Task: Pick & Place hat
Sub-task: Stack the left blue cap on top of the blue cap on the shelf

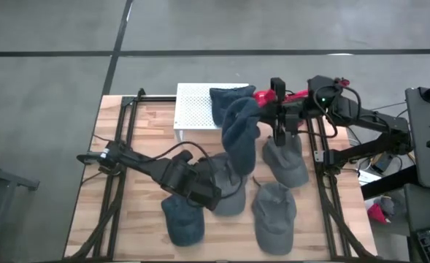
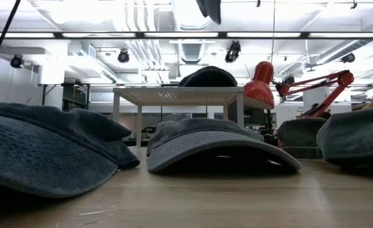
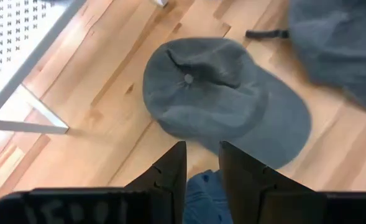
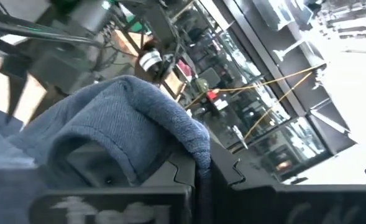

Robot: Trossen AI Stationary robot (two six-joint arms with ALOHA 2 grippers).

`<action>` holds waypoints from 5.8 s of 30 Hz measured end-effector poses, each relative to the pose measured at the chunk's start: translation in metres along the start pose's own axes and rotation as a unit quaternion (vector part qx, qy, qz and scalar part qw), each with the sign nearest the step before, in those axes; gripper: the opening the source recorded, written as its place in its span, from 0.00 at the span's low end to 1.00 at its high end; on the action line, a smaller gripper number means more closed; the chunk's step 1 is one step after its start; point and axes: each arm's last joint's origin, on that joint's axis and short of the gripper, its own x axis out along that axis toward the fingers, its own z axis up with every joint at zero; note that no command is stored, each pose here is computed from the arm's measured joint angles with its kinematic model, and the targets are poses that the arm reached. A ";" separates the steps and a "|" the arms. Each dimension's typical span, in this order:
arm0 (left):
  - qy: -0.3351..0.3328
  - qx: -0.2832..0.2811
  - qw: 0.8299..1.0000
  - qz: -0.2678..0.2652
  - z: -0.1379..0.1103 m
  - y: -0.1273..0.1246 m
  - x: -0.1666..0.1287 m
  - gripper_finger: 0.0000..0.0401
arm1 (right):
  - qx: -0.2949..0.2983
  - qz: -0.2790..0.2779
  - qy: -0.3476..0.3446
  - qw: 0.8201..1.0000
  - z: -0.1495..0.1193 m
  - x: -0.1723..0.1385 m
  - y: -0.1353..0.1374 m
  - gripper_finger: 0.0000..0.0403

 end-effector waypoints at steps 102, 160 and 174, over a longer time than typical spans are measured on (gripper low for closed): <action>-0.365 -0.013 0.910 -0.199 -0.094 0.165 -0.015 0.24 | 0.274 0.002 -0.076 0.959 -0.231 0.078 -0.084 0.02; -0.360 -0.019 0.911 -0.203 -0.095 0.165 -0.015 0.24 | 0.337 0.075 0.086 0.935 -0.230 -0.025 -0.083 0.02; -0.357 -0.020 0.910 -0.208 -0.095 0.165 -0.015 0.24 | 0.332 0.050 0.126 0.933 -0.242 -0.042 -0.084 0.02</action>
